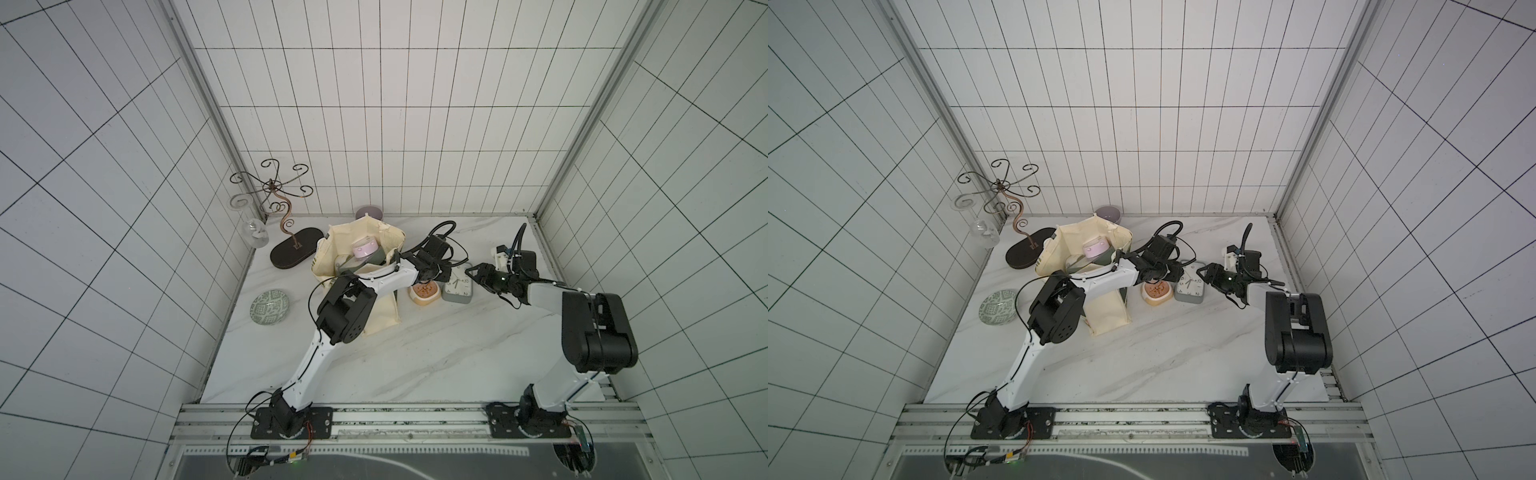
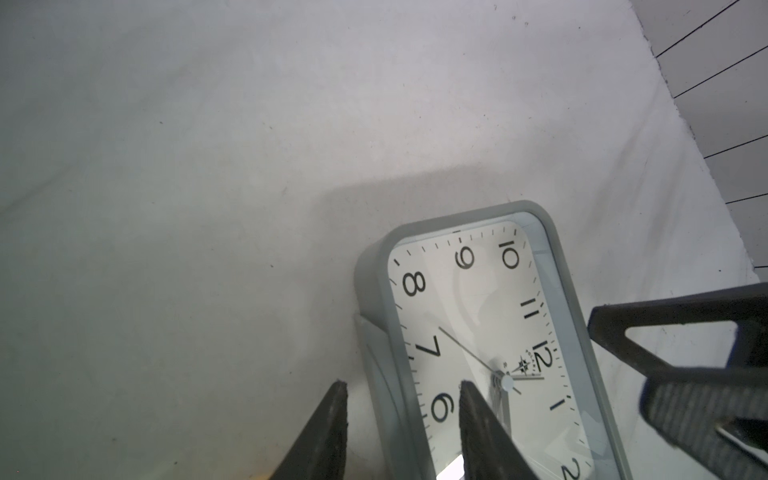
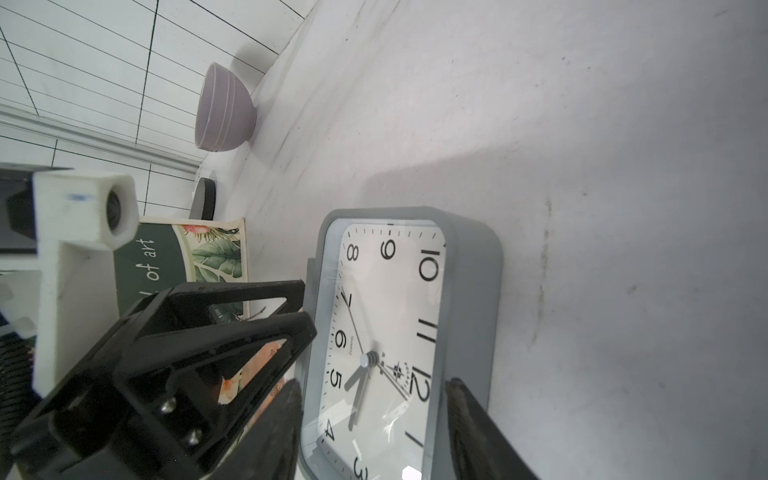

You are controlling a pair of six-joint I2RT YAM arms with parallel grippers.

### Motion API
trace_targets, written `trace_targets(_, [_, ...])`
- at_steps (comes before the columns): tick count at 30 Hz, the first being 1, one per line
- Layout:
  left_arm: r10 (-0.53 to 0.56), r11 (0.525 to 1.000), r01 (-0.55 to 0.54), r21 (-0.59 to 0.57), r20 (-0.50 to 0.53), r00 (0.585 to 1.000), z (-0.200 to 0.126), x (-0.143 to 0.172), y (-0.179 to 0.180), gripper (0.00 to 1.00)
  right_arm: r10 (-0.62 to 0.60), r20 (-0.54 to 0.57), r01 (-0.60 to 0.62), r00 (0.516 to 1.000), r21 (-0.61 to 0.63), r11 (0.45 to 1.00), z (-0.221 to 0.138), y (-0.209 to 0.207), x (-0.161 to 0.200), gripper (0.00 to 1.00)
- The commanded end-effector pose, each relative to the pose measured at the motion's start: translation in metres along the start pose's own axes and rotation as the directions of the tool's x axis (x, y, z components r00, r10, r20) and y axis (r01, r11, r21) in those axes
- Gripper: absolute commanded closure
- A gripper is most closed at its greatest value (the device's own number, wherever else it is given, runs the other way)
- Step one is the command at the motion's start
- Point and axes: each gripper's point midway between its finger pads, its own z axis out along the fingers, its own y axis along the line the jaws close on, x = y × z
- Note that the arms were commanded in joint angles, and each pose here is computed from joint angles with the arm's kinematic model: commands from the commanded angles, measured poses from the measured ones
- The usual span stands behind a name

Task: Put the alarm clock into the canvas bag
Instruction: Adjust the alarm at the center of the board.

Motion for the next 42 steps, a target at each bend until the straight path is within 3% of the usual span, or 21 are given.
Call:
trace_targets(1, [-0.015, 0.999, 0.015, 0.031, -0.016, 1.000, 0.012, 0.009, 0.000, 0.57, 0.033, -0.021, -0.033, 0.999, 0.019, 0.999, 0.002, -0.014, 0.015, 0.47])
trace_targets(10, [-0.018, 0.999, 0.019, 0.049, -0.028, 0.999, 0.012, 0.012, -0.002, 0.57, 0.043, -0.012, -0.041, 0.999, 0.103, 0.994, 0.004, -0.032, 0.019, 0.57])
trace_targets(17, [-0.017, 0.998, 0.019, 0.065, -0.025, 1.000, 0.011, 0.011, -0.004, 0.58, 0.060, -0.030, -0.057, 0.998, 0.091, 0.994, 0.009, -0.036, 0.024, 0.67])
trace_targets(23, [-0.030, 0.990, 0.034, 0.137, -0.026, 0.999, 0.001, 0.007, -0.020, 0.58, 0.077, -0.033, -0.073, 0.996, 0.114, 0.991, 0.013, -0.044, 0.028, 0.77])
trace_targets(29, [-0.052, 0.969, 0.054, 0.241, -0.015, 0.999, -0.015, -0.004, -0.047, 0.60, 0.098, -0.044, -0.093, 0.994, 0.116, 0.989, 0.019, -0.050, 0.032, 0.77])
trace_targets(42, [-0.022, 0.938, -0.006, 0.347, 0.075, 0.997, -0.051, -0.031, -0.106, 0.57, 0.104, -0.044, -0.098, 0.994, 0.114, 0.989, 0.019, -0.050, 0.032, 0.77])
